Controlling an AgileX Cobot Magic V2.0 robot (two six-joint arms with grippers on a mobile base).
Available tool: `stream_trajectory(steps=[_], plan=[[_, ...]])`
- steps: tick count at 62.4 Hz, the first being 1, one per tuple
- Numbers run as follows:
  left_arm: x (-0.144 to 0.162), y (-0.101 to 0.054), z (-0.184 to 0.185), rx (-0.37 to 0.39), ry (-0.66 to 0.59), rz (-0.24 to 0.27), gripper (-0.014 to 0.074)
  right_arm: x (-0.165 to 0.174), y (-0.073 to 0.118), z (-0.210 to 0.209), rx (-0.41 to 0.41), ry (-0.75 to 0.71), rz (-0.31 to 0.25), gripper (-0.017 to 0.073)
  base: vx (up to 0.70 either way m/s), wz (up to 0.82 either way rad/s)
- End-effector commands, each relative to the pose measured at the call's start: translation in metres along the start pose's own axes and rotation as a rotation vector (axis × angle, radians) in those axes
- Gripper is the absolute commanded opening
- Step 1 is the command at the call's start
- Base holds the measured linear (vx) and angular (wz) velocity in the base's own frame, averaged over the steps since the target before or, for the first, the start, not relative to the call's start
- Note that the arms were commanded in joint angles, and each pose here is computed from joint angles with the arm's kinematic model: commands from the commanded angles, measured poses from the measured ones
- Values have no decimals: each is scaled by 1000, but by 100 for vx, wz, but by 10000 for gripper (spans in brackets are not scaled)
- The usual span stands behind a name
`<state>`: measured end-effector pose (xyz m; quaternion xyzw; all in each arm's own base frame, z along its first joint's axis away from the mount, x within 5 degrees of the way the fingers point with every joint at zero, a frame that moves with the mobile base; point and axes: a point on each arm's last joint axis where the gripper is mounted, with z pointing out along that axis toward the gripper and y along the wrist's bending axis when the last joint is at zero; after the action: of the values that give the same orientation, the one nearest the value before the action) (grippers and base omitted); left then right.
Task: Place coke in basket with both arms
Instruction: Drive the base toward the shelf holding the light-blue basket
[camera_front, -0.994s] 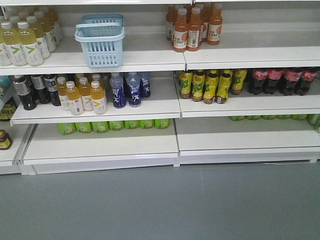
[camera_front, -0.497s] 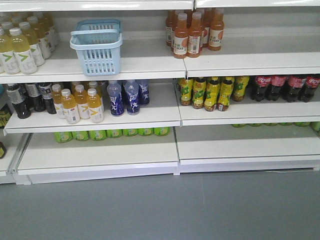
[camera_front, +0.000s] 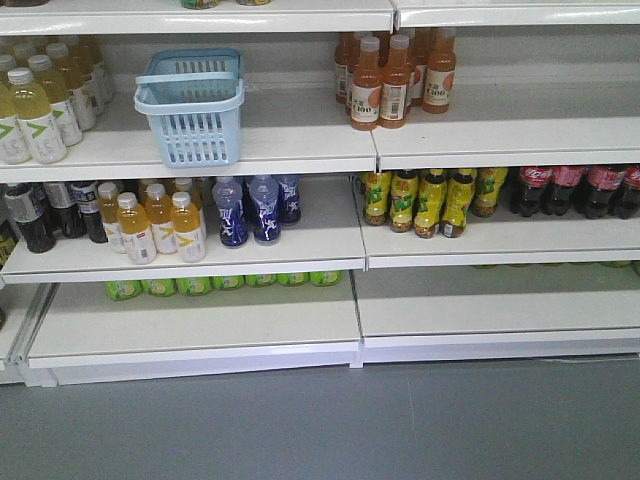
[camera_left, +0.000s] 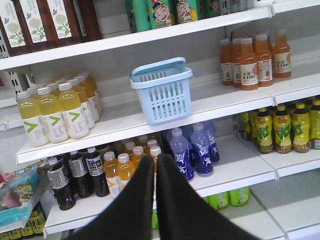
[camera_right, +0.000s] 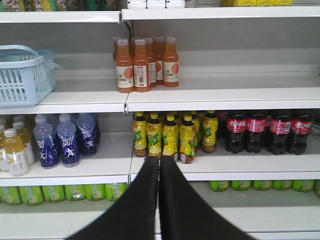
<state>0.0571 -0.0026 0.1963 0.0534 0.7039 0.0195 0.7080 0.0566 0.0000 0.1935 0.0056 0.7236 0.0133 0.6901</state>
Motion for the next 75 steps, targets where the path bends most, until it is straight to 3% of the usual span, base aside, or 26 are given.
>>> stream_trajectory(steps=[1,75], plan=[[-5,0,-1,-4,-80,-12,-6,-1,1,0,-7,-65,-4,-10,10,1],[-5,0,-1,-4,-80,-12,-6,-1,1,0,-7,-65,-4,-10,8,0]])
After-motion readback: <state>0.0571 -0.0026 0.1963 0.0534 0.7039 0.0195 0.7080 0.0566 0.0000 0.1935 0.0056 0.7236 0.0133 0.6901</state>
